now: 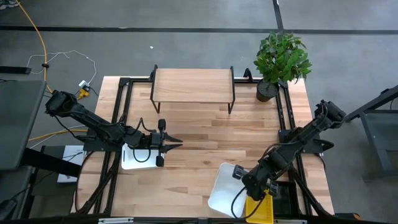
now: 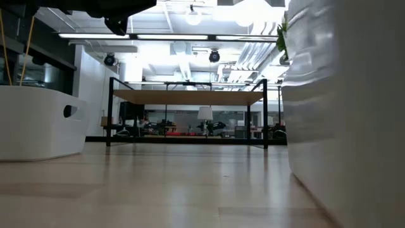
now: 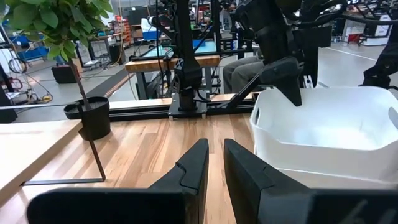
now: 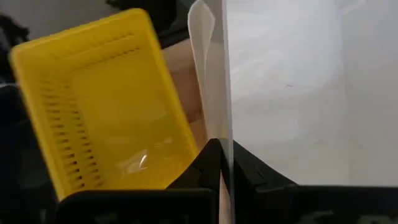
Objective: Stack baskets on shelf by color
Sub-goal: Stack the top right white bin on the bottom white bin
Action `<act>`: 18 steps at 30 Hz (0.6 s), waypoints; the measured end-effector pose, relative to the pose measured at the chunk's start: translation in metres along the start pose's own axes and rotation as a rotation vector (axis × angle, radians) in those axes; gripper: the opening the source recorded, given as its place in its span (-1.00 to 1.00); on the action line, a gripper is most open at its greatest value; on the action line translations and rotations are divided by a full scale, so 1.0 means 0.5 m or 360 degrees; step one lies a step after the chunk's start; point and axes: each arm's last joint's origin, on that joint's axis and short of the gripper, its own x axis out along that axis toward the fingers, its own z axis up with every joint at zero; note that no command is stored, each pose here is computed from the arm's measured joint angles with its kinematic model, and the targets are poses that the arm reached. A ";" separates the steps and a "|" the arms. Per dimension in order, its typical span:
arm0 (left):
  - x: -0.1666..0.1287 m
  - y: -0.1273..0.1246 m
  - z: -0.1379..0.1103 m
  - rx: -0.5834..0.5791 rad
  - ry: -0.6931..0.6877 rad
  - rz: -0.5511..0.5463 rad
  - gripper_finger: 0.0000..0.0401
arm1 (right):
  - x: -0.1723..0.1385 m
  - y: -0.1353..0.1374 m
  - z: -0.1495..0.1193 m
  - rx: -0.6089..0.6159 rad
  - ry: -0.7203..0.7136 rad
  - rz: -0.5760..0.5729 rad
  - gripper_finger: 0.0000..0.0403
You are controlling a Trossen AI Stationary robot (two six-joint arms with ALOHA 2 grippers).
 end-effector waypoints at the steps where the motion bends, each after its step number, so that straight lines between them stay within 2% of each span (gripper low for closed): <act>1: 0.000 0.000 0.000 0.0000 0.0000 0.0008 -0.79 | 0.000 -0.002 -0.001 0.0040 0.0011 -0.0024 -1.00; 7: 0.000 0.001 0.000 0.0000 0.0001 0.0022 -0.79 | -0.001 -0.010 -0.005 0.0167 0.0102 -0.0231 -1.00; 12: 0.000 0.001 0.000 0.0000 0.0001 0.0023 -0.79 | -0.001 -0.010 -0.005 0.0059 0.0105 -0.0220 -1.00; 18: 0.000 0.001 0.000 0.0000 0.0001 0.0025 -0.79 | -0.003 -0.020 -0.010 0.0080 0.0101 -0.0215 -1.00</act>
